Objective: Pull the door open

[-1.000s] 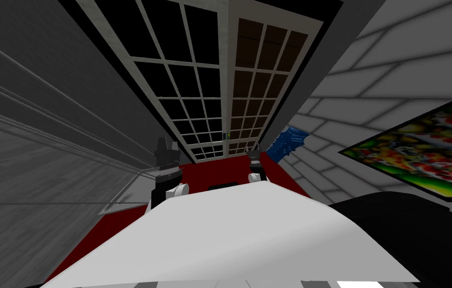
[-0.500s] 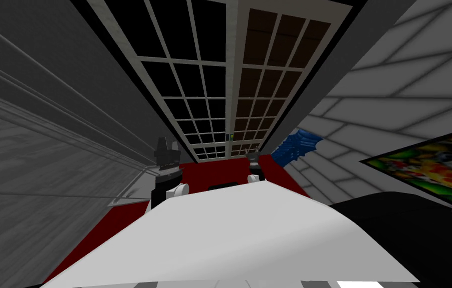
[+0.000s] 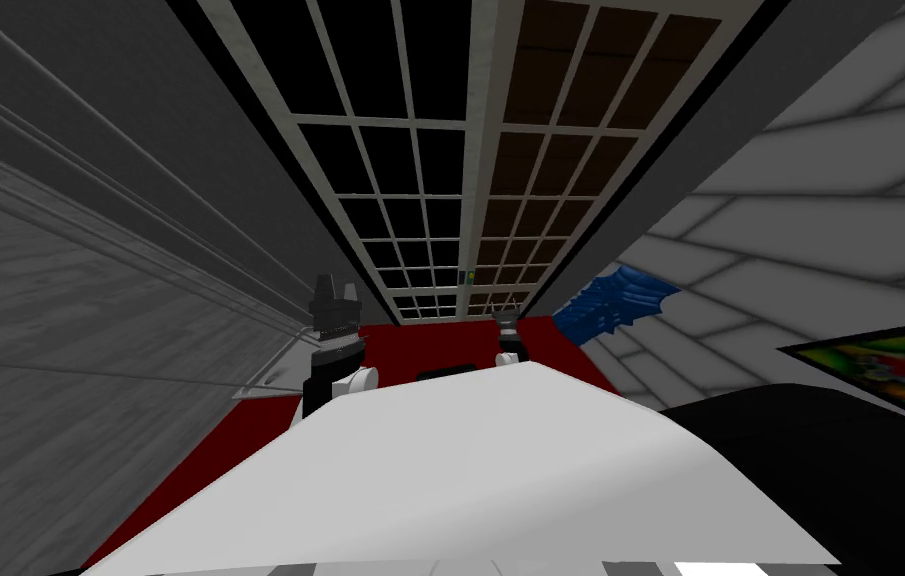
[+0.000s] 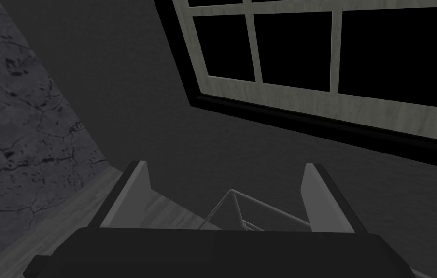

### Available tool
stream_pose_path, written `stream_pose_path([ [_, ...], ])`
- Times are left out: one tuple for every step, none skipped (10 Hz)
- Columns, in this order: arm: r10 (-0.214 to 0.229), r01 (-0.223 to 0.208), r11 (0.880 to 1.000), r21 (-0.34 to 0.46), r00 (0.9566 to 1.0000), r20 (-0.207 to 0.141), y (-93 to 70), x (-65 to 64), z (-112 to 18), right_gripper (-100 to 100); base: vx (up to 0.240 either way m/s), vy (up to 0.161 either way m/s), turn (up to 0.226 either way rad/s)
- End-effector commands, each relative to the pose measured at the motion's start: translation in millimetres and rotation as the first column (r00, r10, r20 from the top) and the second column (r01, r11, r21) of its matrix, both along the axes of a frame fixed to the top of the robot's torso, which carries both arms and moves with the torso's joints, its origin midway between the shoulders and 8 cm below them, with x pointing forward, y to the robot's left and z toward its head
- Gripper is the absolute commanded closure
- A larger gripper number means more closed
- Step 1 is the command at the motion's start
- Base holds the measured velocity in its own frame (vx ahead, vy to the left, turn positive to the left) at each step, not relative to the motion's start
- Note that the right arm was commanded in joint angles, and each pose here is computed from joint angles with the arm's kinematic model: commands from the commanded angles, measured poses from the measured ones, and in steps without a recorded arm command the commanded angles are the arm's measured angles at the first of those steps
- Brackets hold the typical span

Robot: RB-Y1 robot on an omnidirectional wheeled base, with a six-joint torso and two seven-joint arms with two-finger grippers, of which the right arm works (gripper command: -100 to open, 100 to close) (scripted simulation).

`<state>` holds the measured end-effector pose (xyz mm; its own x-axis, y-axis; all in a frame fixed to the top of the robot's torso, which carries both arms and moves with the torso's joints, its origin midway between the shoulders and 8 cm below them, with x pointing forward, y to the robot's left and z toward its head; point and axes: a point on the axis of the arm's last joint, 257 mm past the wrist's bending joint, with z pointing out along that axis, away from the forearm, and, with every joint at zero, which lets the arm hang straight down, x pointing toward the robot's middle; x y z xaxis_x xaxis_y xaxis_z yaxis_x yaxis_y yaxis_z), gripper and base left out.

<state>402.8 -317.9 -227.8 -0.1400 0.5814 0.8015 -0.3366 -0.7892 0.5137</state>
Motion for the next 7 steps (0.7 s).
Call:
stream_pose_path([
  [0.005, -0.004, 0.998, 0.059, 0.9999, -0.012, -3.1, 0.1, -14.7, -100, 0.085, -0.017, 0.188],
  [0.007, -0.005, 0.996, 0.094, 0.9997, -0.021, -5.6, -1.1, -24.2, -100, 0.095, -0.019, 0.168],
  [0.008, -0.004, 0.992, 0.127, 0.9995, -0.03, -8.3, -2.5, -33.6, -100, 0.105, -0.023, 0.147],
  [0.009, -0.003, 0.987, 0.161, 0.9992, -0.039, -11.1, -4.1, -42.9, -100, 0.113, -0.034, 0.149],
  [0.009, 0.0, 0.981, 0.192, 0.9989, -0.047, -13.8, -5.8, -51.8, -100, 0.113, -0.027, 0.188],
  [0.009, 0.004, 0.975, 0.222, 0.9985, -0.054, -16.7, -7.7, -60.4, -100, 0.113, -0.028, 0.147],
  [0.008, 0.008, 0.968, 0.251, 0.9981, -0.062, -19.6, -9.8, -68.9, -100, 0.101, -0.033, 0.152],
])
